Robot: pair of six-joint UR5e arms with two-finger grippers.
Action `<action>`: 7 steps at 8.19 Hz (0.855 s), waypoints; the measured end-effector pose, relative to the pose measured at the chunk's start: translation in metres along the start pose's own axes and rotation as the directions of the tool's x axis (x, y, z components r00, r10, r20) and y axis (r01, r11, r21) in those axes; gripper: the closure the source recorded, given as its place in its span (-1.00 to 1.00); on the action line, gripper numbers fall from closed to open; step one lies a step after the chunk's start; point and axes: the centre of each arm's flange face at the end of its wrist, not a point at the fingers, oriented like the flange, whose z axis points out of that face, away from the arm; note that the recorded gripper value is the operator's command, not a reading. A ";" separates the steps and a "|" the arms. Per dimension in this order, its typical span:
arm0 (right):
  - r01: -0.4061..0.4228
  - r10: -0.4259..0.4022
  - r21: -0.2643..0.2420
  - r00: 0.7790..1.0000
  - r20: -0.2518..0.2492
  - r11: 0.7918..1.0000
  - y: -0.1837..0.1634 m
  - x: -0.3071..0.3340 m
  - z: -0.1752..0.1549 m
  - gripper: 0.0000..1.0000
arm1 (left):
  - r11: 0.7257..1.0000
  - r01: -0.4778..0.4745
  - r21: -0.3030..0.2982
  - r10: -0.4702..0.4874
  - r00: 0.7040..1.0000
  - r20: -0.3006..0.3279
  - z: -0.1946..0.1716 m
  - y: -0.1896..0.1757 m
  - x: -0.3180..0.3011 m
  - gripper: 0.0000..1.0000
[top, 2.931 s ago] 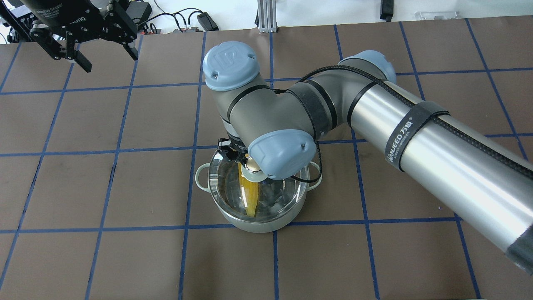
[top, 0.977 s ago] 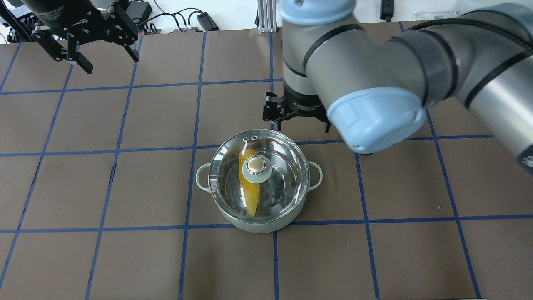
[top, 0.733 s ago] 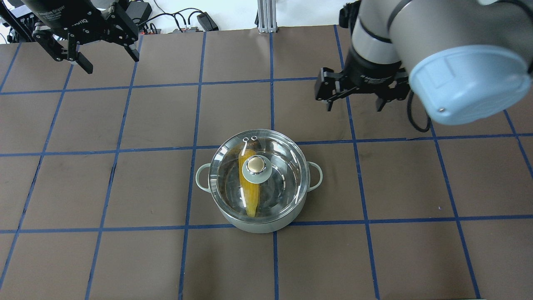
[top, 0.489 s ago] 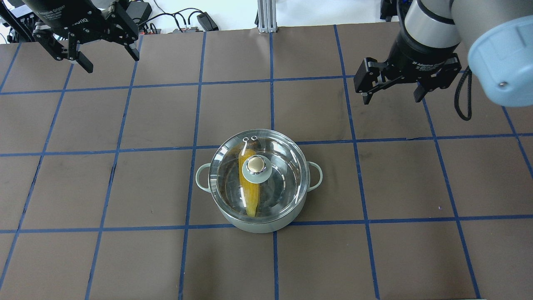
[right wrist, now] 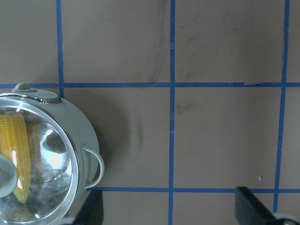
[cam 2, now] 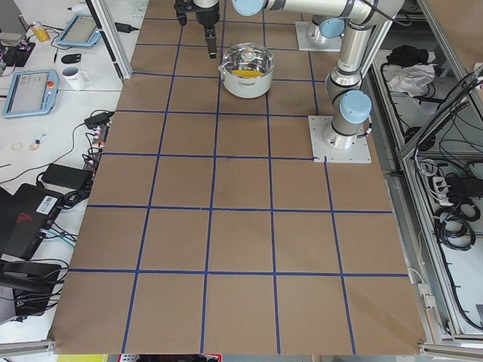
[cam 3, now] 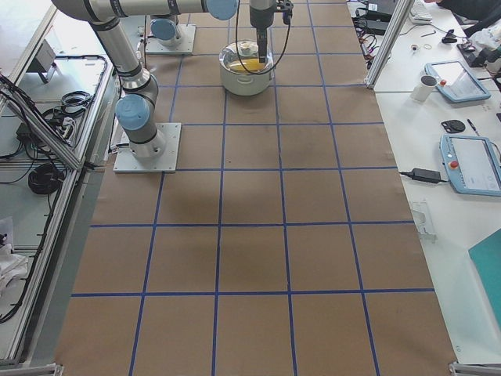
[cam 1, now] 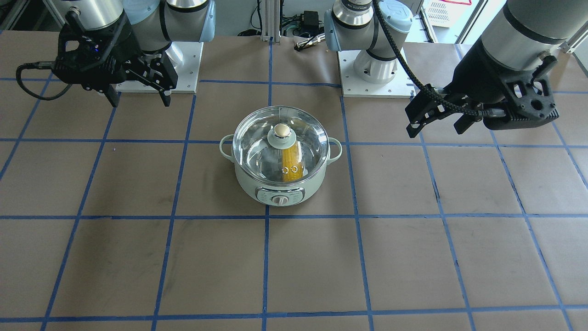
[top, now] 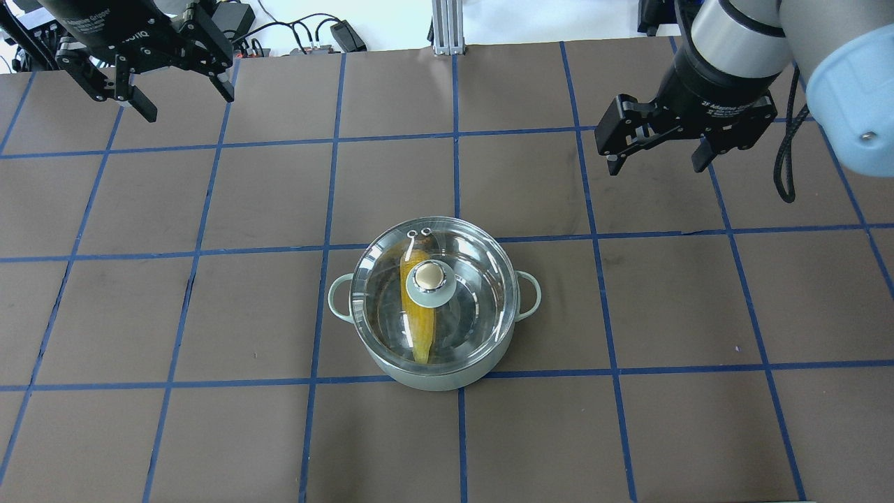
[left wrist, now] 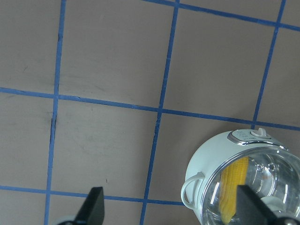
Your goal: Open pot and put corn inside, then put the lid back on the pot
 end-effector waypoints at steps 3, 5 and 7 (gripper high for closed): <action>0.005 -0.005 -0.001 1.000 0.002 1.000 0.001 -0.001 -0.006 -1.00 | 1.000 0.000 -0.003 0.000 1.000 0.002 0.001 0.000 0.000 -1.00; 0.006 -0.006 -0.007 1.000 0.001 1.000 0.002 -0.001 -0.008 -1.00 | 1.000 0.000 -0.002 0.000 1.000 0.004 0.001 0.000 0.000 -1.00; 0.006 -0.006 -0.014 1.000 0.001 1.000 0.002 -0.001 -0.008 -1.00 | 1.000 -0.001 -0.002 0.001 1.000 0.005 0.001 0.000 -0.001 -1.00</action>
